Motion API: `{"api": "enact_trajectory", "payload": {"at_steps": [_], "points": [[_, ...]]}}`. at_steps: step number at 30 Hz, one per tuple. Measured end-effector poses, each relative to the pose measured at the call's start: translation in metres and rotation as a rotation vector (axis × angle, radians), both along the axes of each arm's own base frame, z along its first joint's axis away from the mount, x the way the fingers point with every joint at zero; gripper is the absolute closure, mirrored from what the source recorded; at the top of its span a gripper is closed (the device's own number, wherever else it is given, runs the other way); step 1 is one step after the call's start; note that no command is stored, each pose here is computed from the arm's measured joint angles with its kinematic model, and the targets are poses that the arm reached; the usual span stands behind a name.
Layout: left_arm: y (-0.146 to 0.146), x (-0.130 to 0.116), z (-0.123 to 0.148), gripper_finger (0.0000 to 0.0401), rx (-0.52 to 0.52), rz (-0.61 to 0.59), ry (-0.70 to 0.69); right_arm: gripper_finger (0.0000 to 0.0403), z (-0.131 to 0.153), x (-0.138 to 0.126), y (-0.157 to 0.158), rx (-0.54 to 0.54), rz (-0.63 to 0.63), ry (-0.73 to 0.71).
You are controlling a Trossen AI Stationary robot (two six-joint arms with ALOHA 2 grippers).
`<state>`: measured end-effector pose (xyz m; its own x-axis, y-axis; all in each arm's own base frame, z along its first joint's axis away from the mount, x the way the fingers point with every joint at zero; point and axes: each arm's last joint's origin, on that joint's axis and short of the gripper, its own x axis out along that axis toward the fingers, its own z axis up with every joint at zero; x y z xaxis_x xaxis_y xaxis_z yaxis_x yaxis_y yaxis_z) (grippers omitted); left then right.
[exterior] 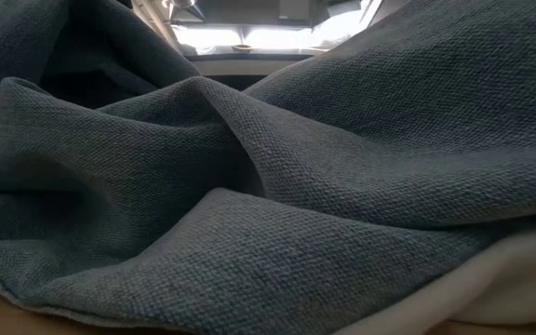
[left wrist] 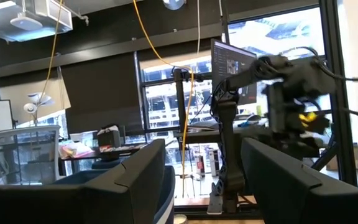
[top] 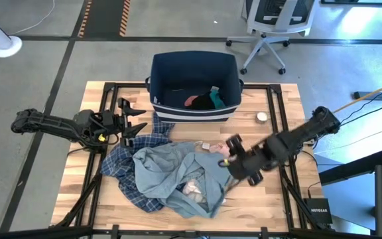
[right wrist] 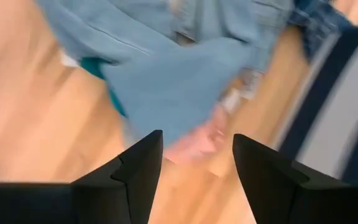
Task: Sort clothes
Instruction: Put the blue sock into the blue laundry bin
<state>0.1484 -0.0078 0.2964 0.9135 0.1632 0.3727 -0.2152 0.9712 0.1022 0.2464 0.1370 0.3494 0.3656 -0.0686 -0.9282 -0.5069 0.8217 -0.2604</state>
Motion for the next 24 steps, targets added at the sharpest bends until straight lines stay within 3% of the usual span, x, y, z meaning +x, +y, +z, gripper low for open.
{"api": "enact_trajectory", "payload": {"at_steps": [12, 24], "points": [[0.0, 0.0, 0.0, 0.0193, -0.01, -0.004, -0.001, 0.0189, -0.084, -0.04, 0.036, 0.101, -0.17, 0.008], [0.0, 0.0, 0.0, 0.0193, -0.007, -0.002, 0.0, 0.0189, -0.169, -0.04, 0.031, 0.292, -0.236, -0.064]]}}
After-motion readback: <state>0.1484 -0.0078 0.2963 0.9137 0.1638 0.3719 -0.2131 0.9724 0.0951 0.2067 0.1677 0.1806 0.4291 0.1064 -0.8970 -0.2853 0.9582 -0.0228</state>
